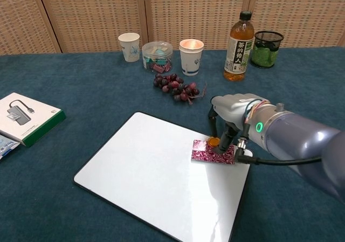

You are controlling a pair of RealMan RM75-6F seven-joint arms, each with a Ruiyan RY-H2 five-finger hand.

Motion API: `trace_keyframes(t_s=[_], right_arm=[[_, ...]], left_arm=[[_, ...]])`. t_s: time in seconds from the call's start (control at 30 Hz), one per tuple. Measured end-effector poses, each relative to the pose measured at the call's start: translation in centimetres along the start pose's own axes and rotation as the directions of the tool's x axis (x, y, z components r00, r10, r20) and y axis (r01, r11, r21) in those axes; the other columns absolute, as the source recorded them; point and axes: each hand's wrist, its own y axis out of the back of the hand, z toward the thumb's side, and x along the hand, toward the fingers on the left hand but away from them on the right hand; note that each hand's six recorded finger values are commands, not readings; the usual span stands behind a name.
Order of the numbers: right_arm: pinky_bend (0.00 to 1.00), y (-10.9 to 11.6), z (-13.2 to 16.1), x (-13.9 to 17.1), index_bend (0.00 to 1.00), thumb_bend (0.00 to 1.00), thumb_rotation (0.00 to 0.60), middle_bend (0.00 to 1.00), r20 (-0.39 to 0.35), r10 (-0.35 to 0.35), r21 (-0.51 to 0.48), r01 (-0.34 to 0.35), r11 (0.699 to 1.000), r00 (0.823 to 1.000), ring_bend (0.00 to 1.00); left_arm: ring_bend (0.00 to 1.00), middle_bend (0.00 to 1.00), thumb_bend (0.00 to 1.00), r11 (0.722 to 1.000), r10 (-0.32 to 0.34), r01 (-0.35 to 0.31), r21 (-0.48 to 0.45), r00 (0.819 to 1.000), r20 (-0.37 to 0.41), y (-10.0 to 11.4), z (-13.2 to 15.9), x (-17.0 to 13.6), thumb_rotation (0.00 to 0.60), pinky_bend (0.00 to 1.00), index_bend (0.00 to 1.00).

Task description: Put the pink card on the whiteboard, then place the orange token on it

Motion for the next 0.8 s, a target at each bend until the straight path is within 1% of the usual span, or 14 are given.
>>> trace_keyframes(t_s=[0.07, 0.1, 0.13, 0.2, 0.43, 0.57, 0.67, 0.8], right_arm=[[0.00, -0.1, -0.1, 0.1, 0.27, 0.08, 0.600, 0.00, -0.002, 0.011, -0.004, -0.011, 1.000, 1.000, 0.00], [0.00, -0.1, -0.1, 0.1, 0.22, 0.03, 0.600, 0.00, -0.006, 0.017, -0.006, -0.017, 1.000, 1.000, 0.00], [0.00, 0.0, -0.1, 0.2, 0.18, 0.01, 0.600, 0.00, -0.011, 0.022, -0.008, -0.022, 1.000, 1.000, 0.00], [0.00, 0.1, -0.1, 0.4, 0.14, 0.00, 0.600, 0.00, -0.020, 0.026, -0.011, -0.026, 1.000, 0.999, 0.00], [0.00, 0.8, 0.3, 1.1, 0.12, 0.00, 0.600, 0.00, -0.041, 0.021, -0.048, -0.023, 0.999, 0.999, 0.00], [0.00, 2.1, 0.1, 1.8, 0.12, 0.00, 0.600, 0.00, -0.059, -0.009, -0.066, 0.005, 0.998, 0.998, 0.00], [0.00, 3.5, -1.1, 2.4, 0.12, 0.00, 0.600, 0.00, -0.068, -0.050, -0.074, 0.045, 0.996, 0.996, 0.00], [0.00, 5.4, -4.3, 3.3, 0.12, 0.00, 0.600, 0.00, -0.071, -0.124, -0.080, 0.118, 0.990, 0.990, 0.00]], left_arm=[[0.00, 0.00, 0.00, 1.000, 0.000, 0.000, 0.000, 1.000, 0.001, 0.0, 0.0, 0.0, 0.600, 0.00, 0.00], [0.00, 0.00, 0.00, 1.000, 0.000, 0.000, 0.001, 1.000, 0.001, 0.0, 0.0, 0.0, 0.600, 0.00, 0.00], [0.00, 0.00, 0.00, 1.000, 0.000, -0.001, 0.002, 1.000, 0.000, 0.0, 0.0, 0.0, 0.600, 0.00, 0.00], [0.00, 0.00, 0.00, 1.000, -0.001, 0.001, 0.004, 1.000, 0.001, -0.1, 0.1, 0.0, 0.600, 0.00, 0.00], [0.00, 0.00, 0.00, 1.000, 0.000, 0.000, 0.006, 1.000, 0.004, -0.1, 0.2, 0.0, 0.600, 0.00, 0.00], [0.00, 0.00, 0.00, 1.000, 0.001, -0.001, 0.001, 1.000, 0.005, 0.0, 0.1, -0.1, 0.600, 0.00, 0.00], [0.00, 0.00, 0.00, 1.000, 0.004, -0.004, -0.004, 1.000, 0.007, 0.1, 0.1, -0.1, 0.600, 0.00, 0.00], [0.00, 0.00, 0.00, 1.000, 0.012, -0.012, -0.011, 1.000, 0.017, 0.3, 0.2, -0.3, 0.600, 0.00, 0.00]])
